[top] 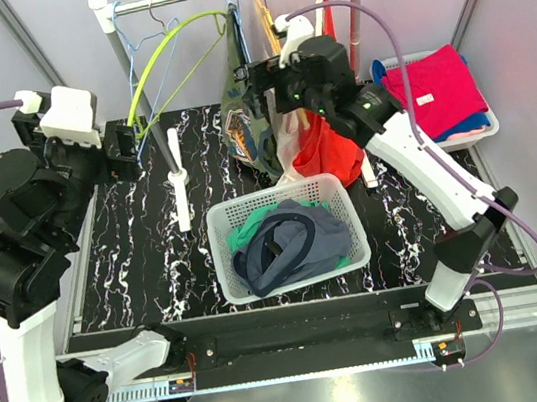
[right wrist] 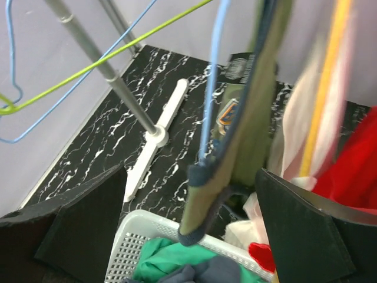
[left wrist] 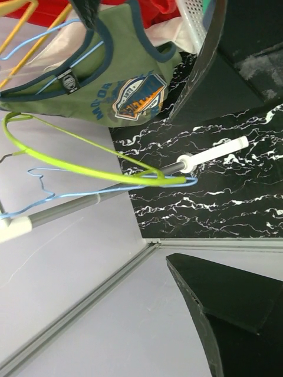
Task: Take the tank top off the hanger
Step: Pick up the hanger from the clothesline.
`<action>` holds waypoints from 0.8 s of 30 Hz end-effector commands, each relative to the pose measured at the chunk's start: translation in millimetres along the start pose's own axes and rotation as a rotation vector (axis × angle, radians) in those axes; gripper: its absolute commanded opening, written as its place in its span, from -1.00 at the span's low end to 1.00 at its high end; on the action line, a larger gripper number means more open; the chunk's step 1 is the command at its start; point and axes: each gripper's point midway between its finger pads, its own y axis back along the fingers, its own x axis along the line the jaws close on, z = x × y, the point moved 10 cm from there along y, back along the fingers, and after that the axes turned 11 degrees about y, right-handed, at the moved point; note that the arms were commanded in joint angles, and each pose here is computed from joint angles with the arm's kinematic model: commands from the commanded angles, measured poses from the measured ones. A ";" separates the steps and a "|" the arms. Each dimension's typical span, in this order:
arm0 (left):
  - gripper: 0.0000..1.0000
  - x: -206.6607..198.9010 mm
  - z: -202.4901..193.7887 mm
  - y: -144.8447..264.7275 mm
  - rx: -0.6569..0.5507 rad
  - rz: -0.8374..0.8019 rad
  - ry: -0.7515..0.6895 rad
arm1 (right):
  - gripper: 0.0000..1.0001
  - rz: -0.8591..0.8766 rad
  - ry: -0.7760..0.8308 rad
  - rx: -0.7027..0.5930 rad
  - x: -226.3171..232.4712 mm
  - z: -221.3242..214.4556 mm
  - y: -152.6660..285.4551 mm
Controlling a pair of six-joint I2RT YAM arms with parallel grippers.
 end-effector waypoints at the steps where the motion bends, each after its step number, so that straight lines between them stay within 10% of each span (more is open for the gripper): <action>1: 0.98 -2.7 1.7 2.5 -0.034 -0.034 0.031 | 1.00 -0.049 -0.030 -0.112 -15.1 30.0 40.6; 16: 0.98 1.6 -5.8 9.5 -0.031 -0.014 0.012 | 0.99 0.016 -0.064 0.038 -9.1 -3.9 -12.0; 24: 0.98 0.0 -8.3 8.6 -0.026 -0.024 0.022 | 0.54 0.014 -0.038 0.095 -9.9 -23.8 -27.6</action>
